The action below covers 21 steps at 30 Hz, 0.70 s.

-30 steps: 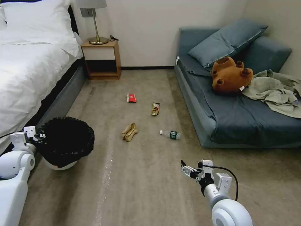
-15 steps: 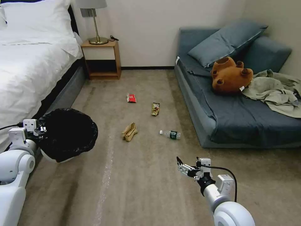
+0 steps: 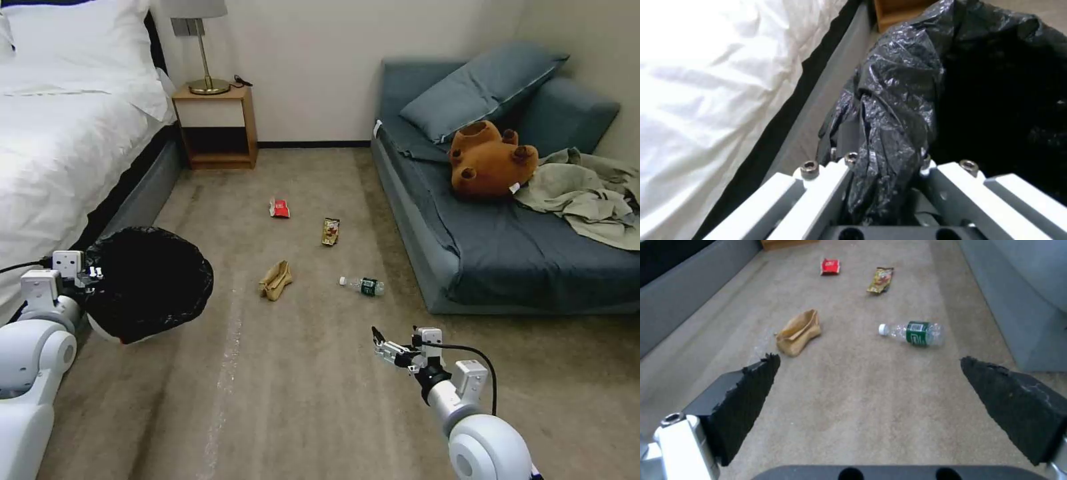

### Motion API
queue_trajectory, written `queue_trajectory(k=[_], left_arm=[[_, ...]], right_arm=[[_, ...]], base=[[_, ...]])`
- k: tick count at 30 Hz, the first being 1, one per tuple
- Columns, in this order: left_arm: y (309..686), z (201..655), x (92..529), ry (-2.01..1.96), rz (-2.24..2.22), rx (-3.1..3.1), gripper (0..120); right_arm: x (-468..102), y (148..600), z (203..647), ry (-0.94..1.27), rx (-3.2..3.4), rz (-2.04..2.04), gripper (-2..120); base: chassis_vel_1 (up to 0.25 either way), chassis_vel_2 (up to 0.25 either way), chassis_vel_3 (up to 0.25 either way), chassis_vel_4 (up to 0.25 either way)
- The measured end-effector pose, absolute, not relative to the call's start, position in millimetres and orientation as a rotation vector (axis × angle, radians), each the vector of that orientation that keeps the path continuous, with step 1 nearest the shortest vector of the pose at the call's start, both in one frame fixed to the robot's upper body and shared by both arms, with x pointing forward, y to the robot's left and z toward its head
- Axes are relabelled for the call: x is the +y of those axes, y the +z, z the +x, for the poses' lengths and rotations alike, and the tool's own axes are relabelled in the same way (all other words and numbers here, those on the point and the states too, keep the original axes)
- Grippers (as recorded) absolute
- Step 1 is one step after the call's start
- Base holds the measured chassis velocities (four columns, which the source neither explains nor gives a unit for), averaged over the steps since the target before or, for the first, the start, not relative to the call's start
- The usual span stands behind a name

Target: Pick up the trash bin, then pick up the garbage on the floor and place it into the trash bin.

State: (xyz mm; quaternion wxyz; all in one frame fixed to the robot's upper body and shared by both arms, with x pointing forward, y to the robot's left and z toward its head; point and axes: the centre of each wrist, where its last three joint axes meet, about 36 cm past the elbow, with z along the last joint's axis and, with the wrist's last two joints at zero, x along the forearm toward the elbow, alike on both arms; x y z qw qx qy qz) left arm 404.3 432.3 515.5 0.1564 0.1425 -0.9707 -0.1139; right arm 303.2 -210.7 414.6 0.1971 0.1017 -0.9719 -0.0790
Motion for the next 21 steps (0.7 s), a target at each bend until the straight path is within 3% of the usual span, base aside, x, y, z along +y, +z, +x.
queue_trajectory(k=[21], left_arm=[[510.1,395.7,438.2,-0.312,0.415,-2.757,4]], right_arm=[[-217.7,406.8,302.7,-0.188,-2.717,0.288,100]], base=[[0.0,0.0,0.0,0.0]])
